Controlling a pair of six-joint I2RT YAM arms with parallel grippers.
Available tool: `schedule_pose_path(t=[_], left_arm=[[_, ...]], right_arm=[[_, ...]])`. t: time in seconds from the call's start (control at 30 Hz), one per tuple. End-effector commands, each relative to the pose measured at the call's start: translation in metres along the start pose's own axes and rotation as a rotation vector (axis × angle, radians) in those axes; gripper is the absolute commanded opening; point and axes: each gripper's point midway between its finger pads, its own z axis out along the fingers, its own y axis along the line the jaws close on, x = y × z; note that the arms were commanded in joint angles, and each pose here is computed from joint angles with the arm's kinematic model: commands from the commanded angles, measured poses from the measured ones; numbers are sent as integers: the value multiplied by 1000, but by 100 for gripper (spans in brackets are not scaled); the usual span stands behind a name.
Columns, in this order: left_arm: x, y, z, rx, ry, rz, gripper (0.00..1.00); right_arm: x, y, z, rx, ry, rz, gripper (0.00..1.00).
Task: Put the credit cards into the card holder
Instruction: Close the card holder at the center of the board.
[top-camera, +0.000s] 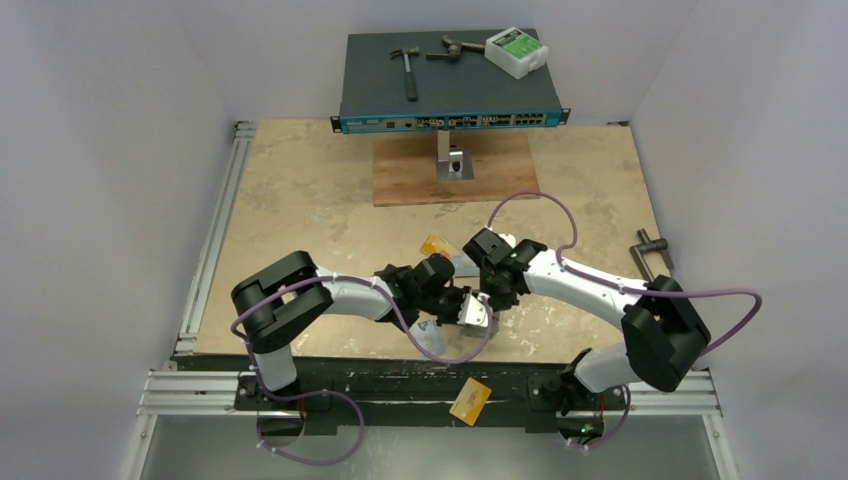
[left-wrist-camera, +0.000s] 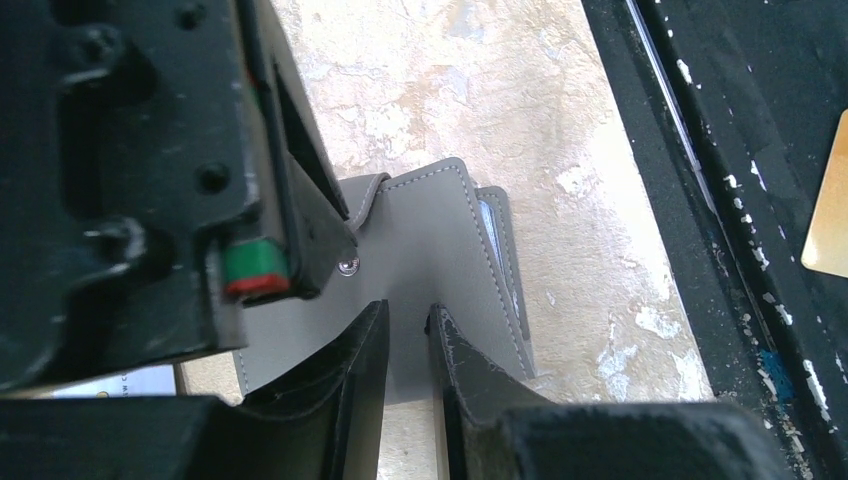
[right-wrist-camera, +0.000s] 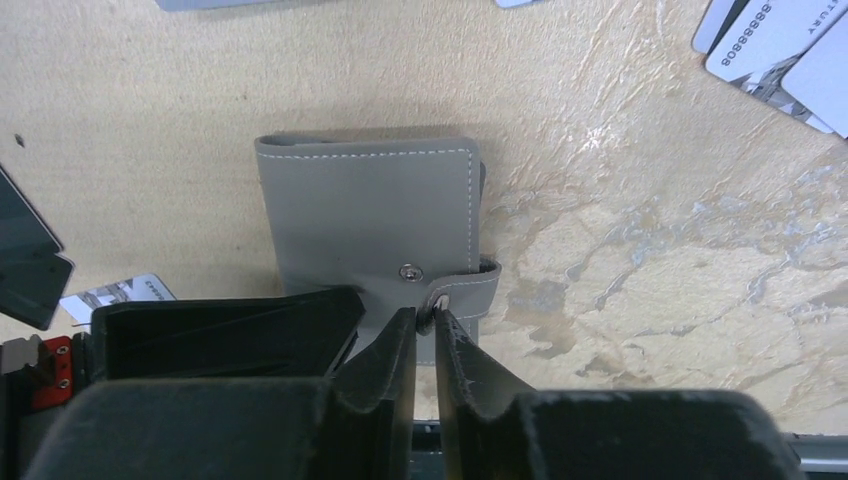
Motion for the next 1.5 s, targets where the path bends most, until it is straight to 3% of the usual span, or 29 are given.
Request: schedule_pose_path(t=[0.0,0.07,0.7,1.47], left_arm=[[32,-23,-6,55,93,-3,21],[32,-26,-7,65,92,13,21],[32,-44,-9,127,76,81,21],[33,-45,-9,129,81,81,21]], right_arm=[[-18,4,-10,10,-65,7,6],[-19,5,-11,7,-67,8,0],[2,20,4,-71,6,-27,0],[12,12,18,-32,31,-37,0]])
